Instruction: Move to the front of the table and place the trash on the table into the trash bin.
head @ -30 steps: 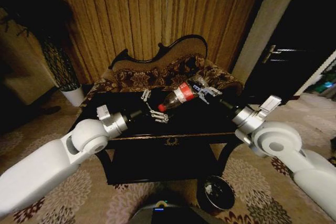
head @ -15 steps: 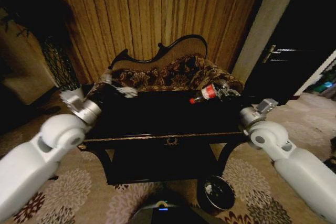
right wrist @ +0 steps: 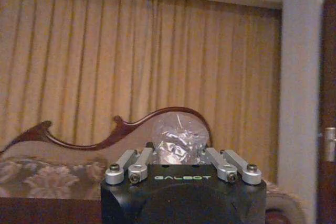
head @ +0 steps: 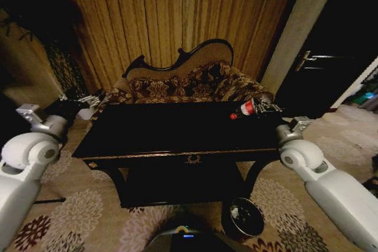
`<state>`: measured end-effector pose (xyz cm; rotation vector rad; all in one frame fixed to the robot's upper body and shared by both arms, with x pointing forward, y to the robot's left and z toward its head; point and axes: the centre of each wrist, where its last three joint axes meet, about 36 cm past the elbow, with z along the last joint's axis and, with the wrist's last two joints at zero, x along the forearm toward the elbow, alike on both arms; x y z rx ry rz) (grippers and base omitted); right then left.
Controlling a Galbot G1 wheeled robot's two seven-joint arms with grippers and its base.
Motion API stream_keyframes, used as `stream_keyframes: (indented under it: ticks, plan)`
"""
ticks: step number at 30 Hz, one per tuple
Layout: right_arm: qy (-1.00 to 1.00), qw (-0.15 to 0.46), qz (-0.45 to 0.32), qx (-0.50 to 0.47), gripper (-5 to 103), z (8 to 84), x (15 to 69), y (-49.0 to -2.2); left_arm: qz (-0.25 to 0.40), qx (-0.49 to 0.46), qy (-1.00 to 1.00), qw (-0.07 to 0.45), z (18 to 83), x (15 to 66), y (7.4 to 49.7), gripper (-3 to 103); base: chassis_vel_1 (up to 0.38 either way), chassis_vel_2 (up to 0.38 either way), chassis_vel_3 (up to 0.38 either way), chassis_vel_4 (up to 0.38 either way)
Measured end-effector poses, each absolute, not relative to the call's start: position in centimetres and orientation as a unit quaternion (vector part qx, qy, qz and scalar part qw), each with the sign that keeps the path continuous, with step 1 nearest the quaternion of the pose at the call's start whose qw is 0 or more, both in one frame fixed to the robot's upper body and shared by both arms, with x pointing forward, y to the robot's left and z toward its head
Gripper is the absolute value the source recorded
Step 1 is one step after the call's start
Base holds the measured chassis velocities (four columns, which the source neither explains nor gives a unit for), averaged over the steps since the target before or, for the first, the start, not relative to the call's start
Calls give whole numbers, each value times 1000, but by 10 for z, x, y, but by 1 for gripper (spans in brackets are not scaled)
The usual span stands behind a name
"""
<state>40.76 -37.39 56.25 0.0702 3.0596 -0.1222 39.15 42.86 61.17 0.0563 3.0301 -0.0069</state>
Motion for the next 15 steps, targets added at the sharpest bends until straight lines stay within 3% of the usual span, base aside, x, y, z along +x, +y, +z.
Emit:
stream_keyframes:
  ticks: [15]
  plan:
    - [1000, 0, -25, 16, 31, 554, 373, -358, -2, -11, 999, 46, 614, 358, 459, 100, 0, 0, 0, 0]
